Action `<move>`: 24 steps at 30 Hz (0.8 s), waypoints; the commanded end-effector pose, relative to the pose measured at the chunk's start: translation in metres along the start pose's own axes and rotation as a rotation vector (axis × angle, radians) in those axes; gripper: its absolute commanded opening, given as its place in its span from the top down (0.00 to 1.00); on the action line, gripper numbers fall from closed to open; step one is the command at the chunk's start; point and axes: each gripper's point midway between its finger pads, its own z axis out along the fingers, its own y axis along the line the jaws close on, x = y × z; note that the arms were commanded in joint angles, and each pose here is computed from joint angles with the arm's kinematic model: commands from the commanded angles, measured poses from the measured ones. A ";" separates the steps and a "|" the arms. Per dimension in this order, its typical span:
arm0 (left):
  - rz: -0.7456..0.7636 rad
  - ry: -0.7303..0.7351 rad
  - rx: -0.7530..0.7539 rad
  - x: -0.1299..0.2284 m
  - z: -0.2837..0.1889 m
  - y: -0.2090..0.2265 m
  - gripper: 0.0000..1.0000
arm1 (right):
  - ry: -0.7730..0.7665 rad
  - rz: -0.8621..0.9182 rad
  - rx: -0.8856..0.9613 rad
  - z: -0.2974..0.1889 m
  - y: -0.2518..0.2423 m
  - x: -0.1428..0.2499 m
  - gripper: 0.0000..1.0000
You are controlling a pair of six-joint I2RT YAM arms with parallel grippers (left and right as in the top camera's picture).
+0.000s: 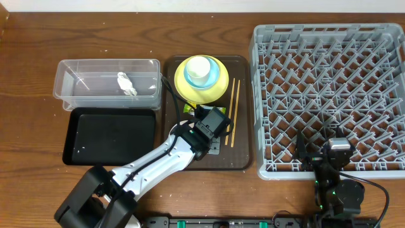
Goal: Sort waste into correct bins and load items into the dishwasher rack
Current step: 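Close the left gripper on the white bowl's rim, then lift the rice bowl and carry it left over the black tray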
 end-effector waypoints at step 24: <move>0.003 0.015 -0.044 0.003 0.016 0.004 0.90 | 0.001 0.006 0.001 0.000 0.000 0.001 0.01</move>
